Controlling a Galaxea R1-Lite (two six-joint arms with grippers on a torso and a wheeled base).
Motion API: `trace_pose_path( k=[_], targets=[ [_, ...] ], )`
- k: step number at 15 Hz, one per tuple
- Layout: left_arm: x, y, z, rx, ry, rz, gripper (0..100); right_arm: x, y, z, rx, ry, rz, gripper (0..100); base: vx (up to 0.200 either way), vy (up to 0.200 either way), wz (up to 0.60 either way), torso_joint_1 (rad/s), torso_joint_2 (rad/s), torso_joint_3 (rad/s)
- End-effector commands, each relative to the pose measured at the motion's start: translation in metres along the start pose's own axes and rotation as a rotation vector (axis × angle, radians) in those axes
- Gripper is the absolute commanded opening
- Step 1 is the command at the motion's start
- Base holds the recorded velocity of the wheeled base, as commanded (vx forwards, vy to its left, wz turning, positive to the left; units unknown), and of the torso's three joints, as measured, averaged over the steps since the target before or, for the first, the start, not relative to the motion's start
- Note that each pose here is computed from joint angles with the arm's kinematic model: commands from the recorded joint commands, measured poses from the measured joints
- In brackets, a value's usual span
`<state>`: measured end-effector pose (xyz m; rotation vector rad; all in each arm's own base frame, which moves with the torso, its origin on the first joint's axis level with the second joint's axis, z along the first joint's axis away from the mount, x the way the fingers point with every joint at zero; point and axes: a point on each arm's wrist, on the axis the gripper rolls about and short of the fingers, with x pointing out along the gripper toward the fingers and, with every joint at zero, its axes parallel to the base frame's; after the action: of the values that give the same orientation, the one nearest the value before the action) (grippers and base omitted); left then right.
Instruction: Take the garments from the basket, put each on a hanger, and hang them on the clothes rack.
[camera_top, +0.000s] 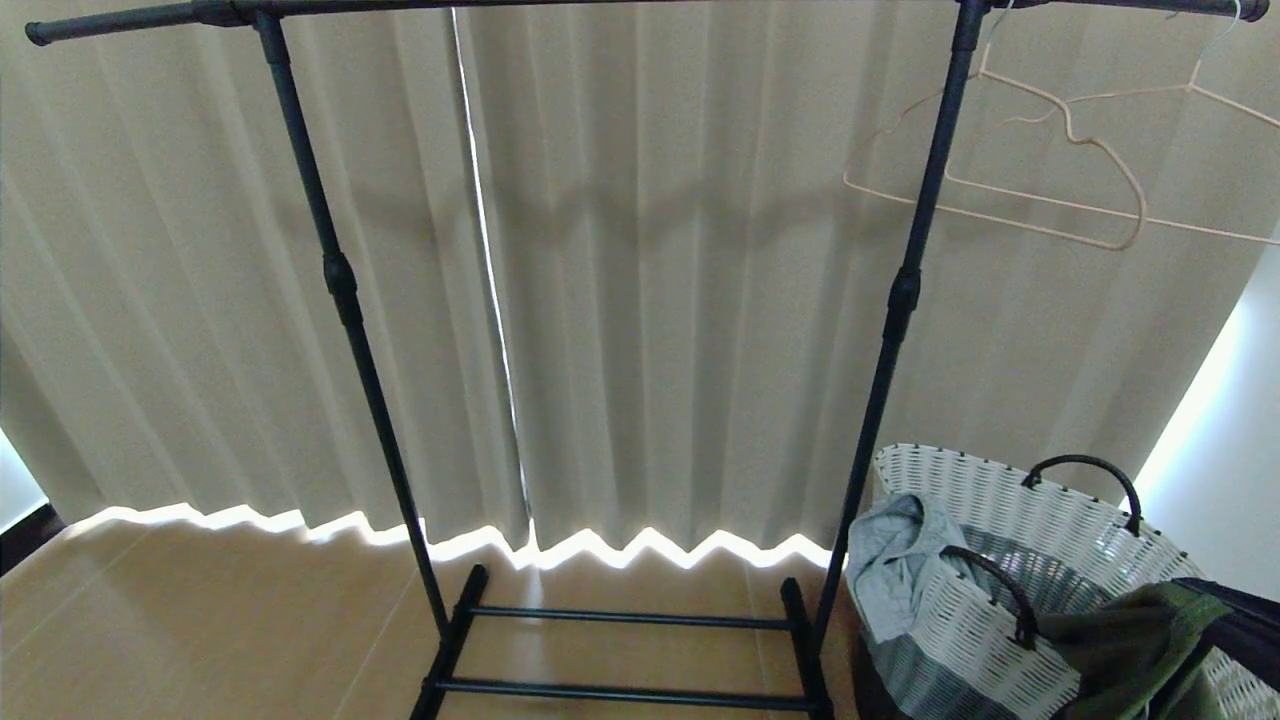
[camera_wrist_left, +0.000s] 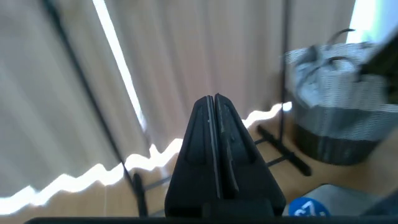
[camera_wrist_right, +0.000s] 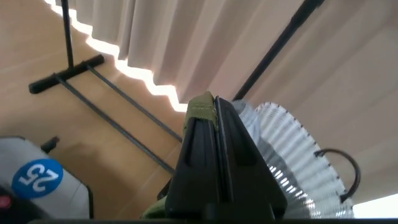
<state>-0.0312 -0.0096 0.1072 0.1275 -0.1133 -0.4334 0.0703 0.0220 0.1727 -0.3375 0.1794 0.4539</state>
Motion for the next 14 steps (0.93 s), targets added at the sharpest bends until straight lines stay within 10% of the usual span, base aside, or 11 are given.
trace_pose_path(
  k=[1, 7, 14],
  targets=[
    [0.016, 0.011, 0.045, -0.019, 0.039, -0.058, 0, 0.010, -0.006, 0.014, -0.002, 0.000, 0.009, 0, 0.000, 0.000, 0.00, 0.000, 0.00, 0.000],
    [0.132, 0.045, 0.104, -0.088, 0.276, -0.362, 0, 0.033, -0.010, 0.054, 0.081, -0.055, 0.103, 0, 0.000, 0.000, 0.00, 0.000, 0.00, 0.000],
    [0.211, -0.059, 0.082, -0.098, 0.363, -0.607, 0, 0.041, -0.002, 0.081, 0.214, -0.116, 0.222, 0, 0.000, 0.000, 0.00, 0.000, 0.00, 0.000]
  ],
)
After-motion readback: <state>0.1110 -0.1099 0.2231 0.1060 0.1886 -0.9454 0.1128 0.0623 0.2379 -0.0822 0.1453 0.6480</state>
